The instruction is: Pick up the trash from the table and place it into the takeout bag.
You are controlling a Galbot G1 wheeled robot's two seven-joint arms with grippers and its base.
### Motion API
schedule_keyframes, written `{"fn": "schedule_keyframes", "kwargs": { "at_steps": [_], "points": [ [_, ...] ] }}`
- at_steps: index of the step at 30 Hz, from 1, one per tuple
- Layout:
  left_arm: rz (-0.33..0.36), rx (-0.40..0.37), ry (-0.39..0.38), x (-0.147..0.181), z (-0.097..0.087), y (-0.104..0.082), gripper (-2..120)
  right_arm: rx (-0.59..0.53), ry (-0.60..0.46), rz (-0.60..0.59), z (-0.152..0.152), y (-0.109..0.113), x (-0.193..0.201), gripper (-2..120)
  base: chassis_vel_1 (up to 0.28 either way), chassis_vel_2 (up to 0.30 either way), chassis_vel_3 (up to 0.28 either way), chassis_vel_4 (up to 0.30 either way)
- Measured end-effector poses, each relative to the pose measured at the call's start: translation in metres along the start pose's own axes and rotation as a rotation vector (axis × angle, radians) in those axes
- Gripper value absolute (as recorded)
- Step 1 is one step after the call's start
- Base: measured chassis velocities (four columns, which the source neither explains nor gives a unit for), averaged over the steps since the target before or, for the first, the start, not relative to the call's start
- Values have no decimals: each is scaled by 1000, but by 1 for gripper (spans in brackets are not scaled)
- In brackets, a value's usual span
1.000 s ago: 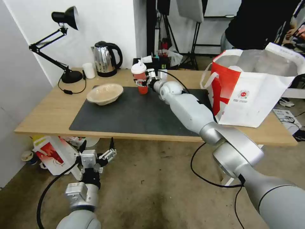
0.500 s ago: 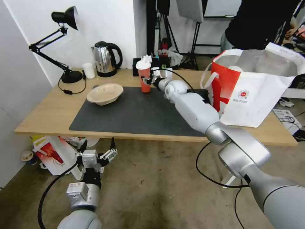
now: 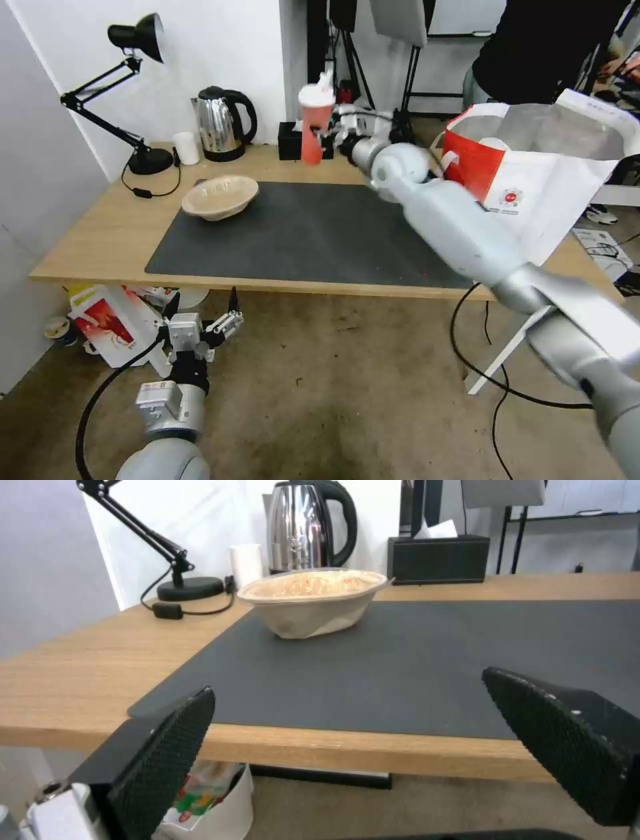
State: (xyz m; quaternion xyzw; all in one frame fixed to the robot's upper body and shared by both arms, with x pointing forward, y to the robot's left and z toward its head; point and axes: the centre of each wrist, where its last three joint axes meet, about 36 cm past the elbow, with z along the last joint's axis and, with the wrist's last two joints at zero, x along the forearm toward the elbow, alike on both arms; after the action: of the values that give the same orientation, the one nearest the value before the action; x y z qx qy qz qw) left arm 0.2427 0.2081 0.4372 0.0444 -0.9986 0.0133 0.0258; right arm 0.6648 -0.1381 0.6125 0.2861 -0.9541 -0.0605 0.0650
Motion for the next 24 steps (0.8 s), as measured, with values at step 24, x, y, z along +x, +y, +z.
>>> {"fn": "schedule_keyframes", "kwargs": {
  "at_steps": [24],
  "points": [
    [8, -12, -17, 0, -7, 1, 100, 110, -109, 334, -161, -45, 258, 6, 0, 0, 0, 0]
  ]
}}
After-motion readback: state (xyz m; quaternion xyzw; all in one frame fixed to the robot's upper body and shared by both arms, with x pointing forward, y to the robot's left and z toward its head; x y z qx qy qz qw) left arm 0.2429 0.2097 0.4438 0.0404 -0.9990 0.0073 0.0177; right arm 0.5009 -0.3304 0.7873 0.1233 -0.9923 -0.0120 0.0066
